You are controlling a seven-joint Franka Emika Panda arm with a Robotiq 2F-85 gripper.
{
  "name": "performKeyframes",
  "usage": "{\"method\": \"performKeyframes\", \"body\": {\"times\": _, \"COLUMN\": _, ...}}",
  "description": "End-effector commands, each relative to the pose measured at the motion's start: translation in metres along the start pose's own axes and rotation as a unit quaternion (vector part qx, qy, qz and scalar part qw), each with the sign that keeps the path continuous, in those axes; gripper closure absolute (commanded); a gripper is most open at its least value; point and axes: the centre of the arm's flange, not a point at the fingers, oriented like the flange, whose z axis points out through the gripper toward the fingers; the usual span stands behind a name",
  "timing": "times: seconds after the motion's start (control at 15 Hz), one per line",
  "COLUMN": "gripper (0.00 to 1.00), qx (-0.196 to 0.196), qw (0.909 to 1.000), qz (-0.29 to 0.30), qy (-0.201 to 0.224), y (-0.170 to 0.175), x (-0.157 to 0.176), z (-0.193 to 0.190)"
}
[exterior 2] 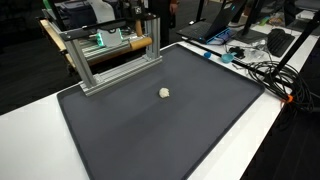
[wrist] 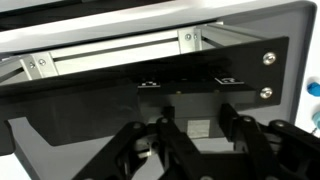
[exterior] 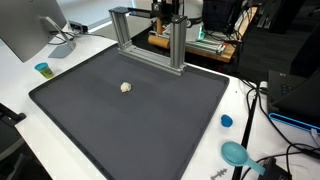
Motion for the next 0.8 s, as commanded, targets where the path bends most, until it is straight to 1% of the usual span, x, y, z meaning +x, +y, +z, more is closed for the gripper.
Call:
{"method": "performKeyframes", "body": {"times": 0.0, "gripper": 0.78, "qx": 0.016, "qw": 0.9991, "qz": 0.034, "qy": 0.018, "y": -0.016, "x": 0.024, "z": -0.001}}
{"method": "performKeyframes", "body": {"times": 0.13, "gripper": 0.78, "qx": 0.022, "qw": 0.9985, "qz": 0.039, "qy": 0.031, "y": -0.024, "x": 0.036, "z": -0.002}}
{"method": "performKeyframes", "body": {"times": 0.33, "gripper": 0.78, "qx": 0.019, "qw": 0.9974, "qz": 0.039, "qy": 0.057, "y": -0.041, "x": 0.067, "z": -0.006}}
{"method": "performKeyframes", "body": {"times": 0.53, "gripper": 0.78, "qx": 0.003, "qw": 0.9965, "qz": 0.020, "qy": 0.081, "y": -0.063, "x": 0.103, "z": -0.008}}
{"method": "performKeyframes", "body": {"times": 0.73, "gripper": 0.78, "qx": -0.007, "qw": 0.9962, "qz": 0.012, "qy": 0.086, "y": -0.087, "x": 0.136, "z": -0.006}}
